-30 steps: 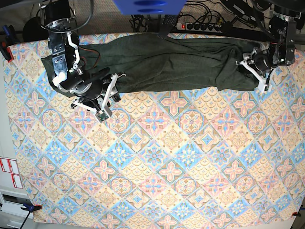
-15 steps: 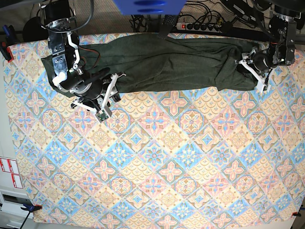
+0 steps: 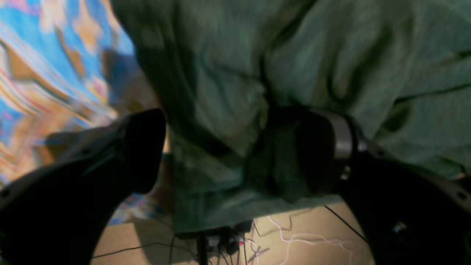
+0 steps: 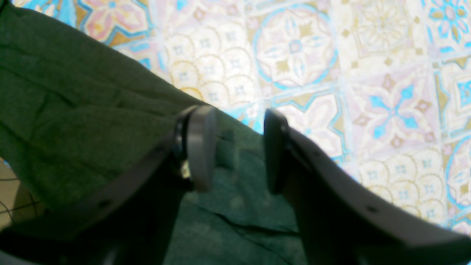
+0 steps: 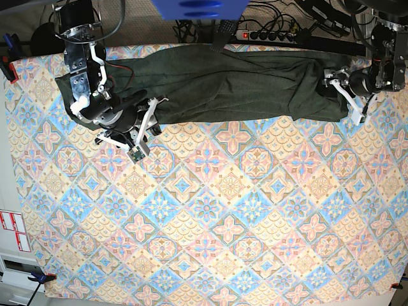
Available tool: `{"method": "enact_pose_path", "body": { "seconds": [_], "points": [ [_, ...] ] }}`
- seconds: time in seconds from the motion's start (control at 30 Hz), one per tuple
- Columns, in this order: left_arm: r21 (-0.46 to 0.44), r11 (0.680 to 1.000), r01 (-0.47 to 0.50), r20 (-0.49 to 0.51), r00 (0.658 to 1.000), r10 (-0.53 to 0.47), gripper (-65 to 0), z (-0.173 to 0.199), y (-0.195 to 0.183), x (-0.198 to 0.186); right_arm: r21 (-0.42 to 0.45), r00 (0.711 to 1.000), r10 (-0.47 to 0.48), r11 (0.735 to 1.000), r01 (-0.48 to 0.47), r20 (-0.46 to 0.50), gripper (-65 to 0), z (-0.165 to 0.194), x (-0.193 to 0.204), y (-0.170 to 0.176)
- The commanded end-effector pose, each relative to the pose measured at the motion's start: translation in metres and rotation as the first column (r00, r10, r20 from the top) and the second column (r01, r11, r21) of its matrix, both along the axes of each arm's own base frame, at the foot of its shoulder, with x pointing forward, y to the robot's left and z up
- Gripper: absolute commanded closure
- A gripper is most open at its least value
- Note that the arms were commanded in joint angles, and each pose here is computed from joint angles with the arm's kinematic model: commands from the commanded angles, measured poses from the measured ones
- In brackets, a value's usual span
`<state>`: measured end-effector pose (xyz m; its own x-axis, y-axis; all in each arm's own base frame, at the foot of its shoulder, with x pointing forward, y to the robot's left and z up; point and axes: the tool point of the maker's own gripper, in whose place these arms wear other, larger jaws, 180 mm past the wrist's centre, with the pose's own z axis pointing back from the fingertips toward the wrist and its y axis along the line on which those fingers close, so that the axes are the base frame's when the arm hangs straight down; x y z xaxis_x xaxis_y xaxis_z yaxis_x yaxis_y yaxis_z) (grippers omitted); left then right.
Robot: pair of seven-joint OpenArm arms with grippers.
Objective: Fold the T-shirt properly
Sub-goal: 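Grasp the shirt end corner with the left gripper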
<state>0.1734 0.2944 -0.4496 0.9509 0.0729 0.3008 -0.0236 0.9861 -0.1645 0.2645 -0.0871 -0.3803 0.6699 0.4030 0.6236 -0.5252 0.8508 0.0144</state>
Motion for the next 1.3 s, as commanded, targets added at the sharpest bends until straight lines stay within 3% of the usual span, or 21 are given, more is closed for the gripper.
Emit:
{"method": "enact_pose_path", "body": {
  "seconds": [0.0,0.43,0.53,0.73,1.0,1.27],
  "points": [
    [0.021,1.000,0.006,0.019,1.000,-0.007,-59.8,0.008,0.009,0.007,0.017,0.999,0.005,1.000,-0.006,0.043,-22.1,0.011,0.008,0.002],
    [0.031,0.999,-0.024,-0.005,1.000,0.025,-59.8,0.000,0.018,0.001,0.017,0.999,0.004,1.000,-0.005,0.042,-22.1,0.011,0.008,0.002],
    [0.067,0.998,-0.009,-0.011,1.000,0.010,-59.8,-0.003,0.021,-0.001,0.017,0.999,0.004,1.000,-0.005,0.042,-22.1,0.011,0.008,0.002],
    [0.094,0.995,0.017,-0.041,0.999,-0.014,-59.9,-0.025,0.000,-0.014,0.017,0.999,0.004,1.000,-0.005,0.044,-22.1,0.011,0.008,0.002],
    [0.020,0.997,0.073,-0.082,0.994,-0.071,-59.9,-0.043,-0.046,-0.028,0.015,0.999,0.002,1.000,-0.002,0.042,-22.1,0.011,0.007,0.001],
    [-0.157,0.987,0.032,-0.052,0.998,-0.040,-59.8,-0.035,-0.089,-0.026,0.015,0.999,0.001,1.000,-0.001,0.044,-22.1,0.012,0.008,0.000]
  ]
}}
